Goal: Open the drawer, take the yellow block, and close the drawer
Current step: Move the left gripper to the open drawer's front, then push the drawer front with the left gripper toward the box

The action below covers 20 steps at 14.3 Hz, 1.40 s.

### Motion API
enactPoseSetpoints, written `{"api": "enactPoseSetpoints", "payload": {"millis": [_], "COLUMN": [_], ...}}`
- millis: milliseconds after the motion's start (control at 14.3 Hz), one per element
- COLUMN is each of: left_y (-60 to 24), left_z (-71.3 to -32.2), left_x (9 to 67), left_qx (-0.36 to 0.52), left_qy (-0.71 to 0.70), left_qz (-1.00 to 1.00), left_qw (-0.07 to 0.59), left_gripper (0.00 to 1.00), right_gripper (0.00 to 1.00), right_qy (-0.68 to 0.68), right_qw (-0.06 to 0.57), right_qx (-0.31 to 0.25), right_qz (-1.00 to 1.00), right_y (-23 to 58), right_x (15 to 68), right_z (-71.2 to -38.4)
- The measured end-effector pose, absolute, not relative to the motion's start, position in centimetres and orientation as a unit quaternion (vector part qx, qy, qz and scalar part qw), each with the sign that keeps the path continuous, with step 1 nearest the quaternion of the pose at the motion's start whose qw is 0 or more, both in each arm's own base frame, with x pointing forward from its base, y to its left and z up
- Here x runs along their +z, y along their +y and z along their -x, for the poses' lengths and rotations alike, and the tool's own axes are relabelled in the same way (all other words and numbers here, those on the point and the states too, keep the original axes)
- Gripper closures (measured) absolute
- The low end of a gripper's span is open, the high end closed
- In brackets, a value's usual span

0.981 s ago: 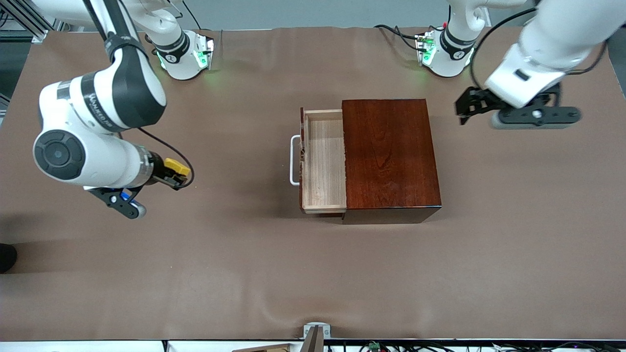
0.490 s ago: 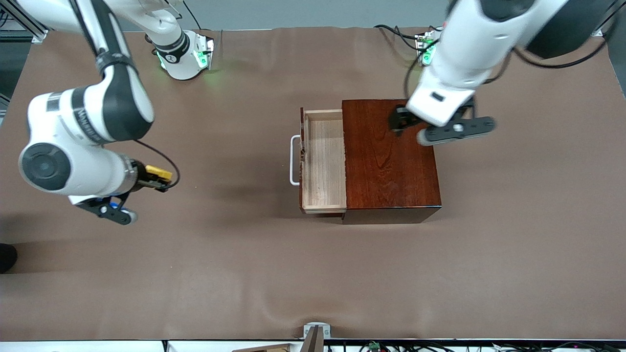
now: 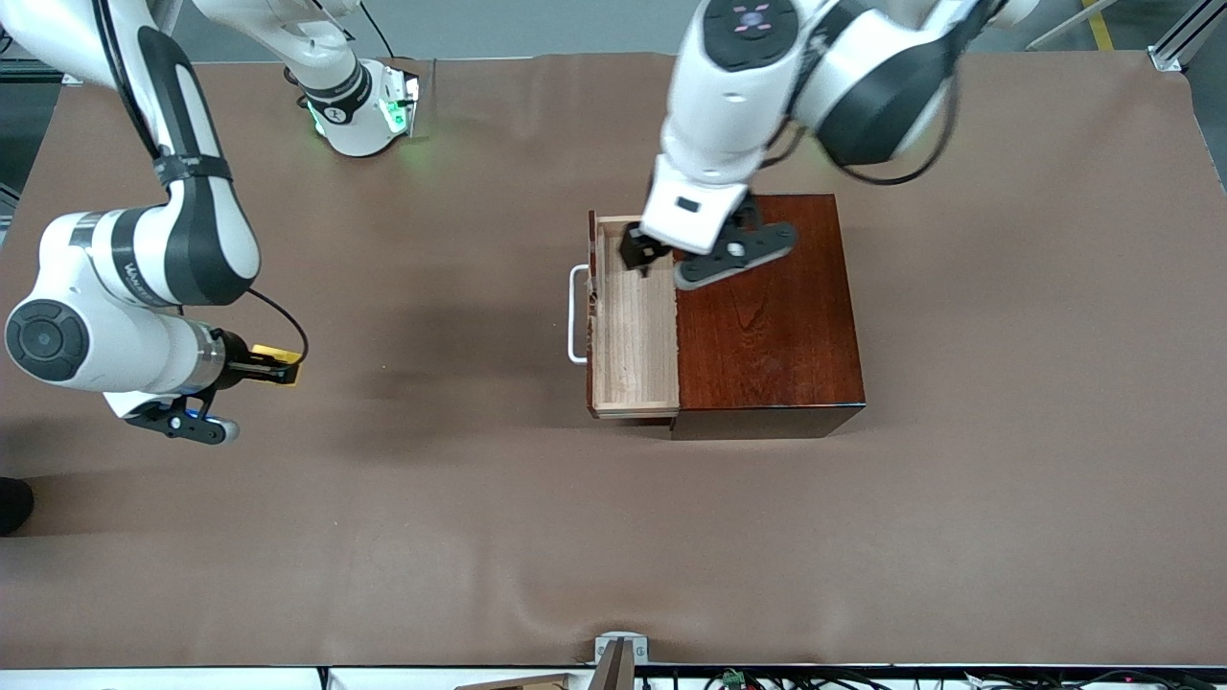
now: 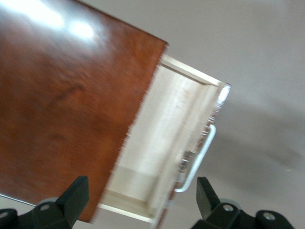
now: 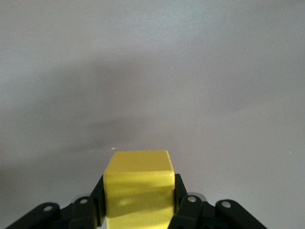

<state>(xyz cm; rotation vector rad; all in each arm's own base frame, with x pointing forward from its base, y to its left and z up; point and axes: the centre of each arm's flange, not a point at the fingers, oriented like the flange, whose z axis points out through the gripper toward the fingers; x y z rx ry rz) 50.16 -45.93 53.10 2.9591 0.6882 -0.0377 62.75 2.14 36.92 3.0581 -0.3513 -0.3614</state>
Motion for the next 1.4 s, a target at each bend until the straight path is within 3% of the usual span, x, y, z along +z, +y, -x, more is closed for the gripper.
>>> {"api": "enactPoseSetpoints", "payload": {"millis": [490,1401], "left_y": [-53.6,-64.3], "left_z": [-48.4,-43.8], "left_x": [47.7,34.3], "left_qx": [0.018,0.084], "left_qy": [0.318,0.417], "left_qz": [-0.945,-0.896], "left_qw": [0.079,0.132], "left_gripper": [0.00,0.00], "right_gripper": [0.44,0.44], "right_qy": [-0.082,-0.060], "right_qw": [0.005,-0.003], "right_qx": [-0.094,-0.080], "right_qz": [-0.992,-0.995], "right_y": [-4.1,-9.1], "right_x": [29.2,20.9], "right_z": [-59.8,-57.2]}}
